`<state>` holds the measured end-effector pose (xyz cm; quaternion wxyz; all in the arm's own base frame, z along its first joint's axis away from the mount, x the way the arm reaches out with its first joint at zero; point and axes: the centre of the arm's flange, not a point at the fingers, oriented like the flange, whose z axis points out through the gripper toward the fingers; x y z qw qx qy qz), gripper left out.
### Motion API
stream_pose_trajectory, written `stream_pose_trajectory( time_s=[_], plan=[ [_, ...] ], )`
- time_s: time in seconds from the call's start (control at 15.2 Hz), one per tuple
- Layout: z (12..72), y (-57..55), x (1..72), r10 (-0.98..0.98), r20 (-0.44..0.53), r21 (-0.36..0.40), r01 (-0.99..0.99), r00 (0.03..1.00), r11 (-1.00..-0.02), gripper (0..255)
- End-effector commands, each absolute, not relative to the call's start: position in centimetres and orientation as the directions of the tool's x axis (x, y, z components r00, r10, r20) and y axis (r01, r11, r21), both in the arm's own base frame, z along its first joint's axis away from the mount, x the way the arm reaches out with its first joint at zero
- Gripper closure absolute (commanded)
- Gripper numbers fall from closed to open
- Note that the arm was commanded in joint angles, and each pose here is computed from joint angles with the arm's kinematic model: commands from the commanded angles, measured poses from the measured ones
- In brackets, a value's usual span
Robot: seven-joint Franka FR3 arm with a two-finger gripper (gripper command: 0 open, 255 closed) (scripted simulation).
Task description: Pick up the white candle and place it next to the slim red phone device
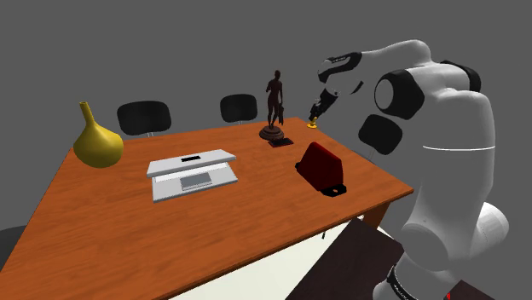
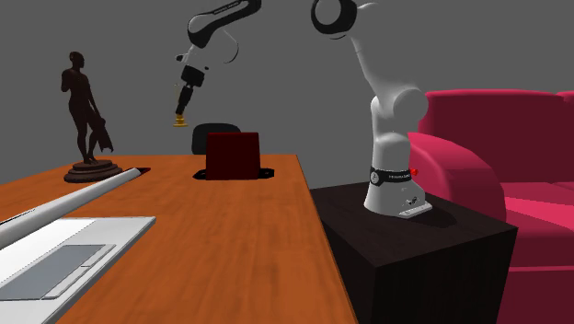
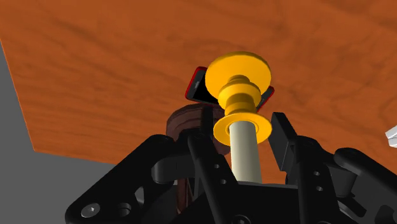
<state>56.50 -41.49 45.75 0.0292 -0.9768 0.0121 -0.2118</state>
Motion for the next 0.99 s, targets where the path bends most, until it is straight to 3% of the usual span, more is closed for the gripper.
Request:
stream_pose_trajectory(
  time_s=[0.0,0.92],
  plan=[
    [44.7,-41.5,56.5,-0.036,0.413,-0.062,-0.011,0.910,-0.998,255],
    [37.3,-41.5,56.5,-0.036,0.413,-0.062,-0.011,0.910,-0.998,255]
  ],
)
